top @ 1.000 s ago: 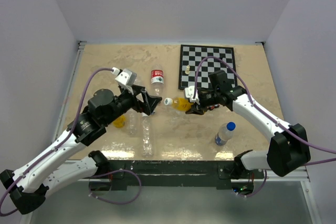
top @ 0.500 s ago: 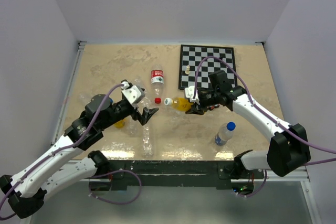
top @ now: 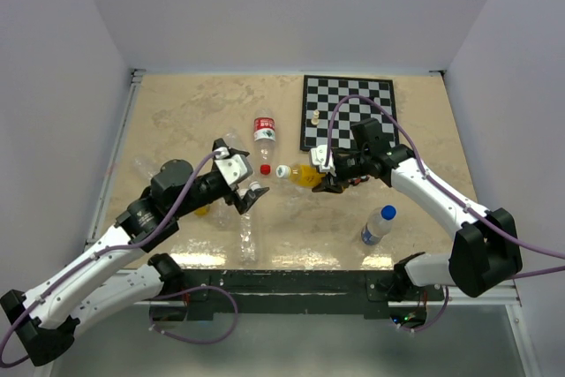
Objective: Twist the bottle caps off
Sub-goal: Unscrew the bottle cap from the plastic bottle.
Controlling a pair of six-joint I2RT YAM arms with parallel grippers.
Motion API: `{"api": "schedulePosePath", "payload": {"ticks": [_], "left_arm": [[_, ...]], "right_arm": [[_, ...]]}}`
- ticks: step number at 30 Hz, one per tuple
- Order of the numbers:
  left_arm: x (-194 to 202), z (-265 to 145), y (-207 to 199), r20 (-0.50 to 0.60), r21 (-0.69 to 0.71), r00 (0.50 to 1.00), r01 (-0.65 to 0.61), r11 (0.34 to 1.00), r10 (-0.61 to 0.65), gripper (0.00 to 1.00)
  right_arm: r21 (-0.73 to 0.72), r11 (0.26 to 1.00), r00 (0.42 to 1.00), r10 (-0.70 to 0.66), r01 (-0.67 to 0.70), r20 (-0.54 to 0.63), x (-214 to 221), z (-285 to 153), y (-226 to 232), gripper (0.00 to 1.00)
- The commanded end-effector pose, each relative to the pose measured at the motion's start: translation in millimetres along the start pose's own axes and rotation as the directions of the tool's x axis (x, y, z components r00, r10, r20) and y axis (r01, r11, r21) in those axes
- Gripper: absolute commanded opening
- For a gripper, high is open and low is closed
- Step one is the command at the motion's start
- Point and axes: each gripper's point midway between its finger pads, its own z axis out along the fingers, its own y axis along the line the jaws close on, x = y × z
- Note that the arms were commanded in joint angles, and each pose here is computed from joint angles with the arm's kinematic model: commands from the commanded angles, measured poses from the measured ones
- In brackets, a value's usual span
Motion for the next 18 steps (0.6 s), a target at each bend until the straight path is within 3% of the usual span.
{"api": "schedulePosePath", "payload": {"ticks": [1, 18], "left_arm": [[-6.3, 4.4, -3.5, 0.044, 0.033, 0.998, -0.053, 0.998, 0.051, 1.00], [2.6, 23.6, -16.0, 0.062, 0.131, 0.986, -0.164, 0.978, 0.157, 0.99]], "right_arm": [[-0.010, 0.999, 0.999, -0.031, 0.031, 0.034, -11.2, -2.5, -0.4, 0.00], [-0.010, 0.999, 0.999, -0.035, 0.036, 0.035, -12.3, -3.2, -0.1, 0.00]]}}
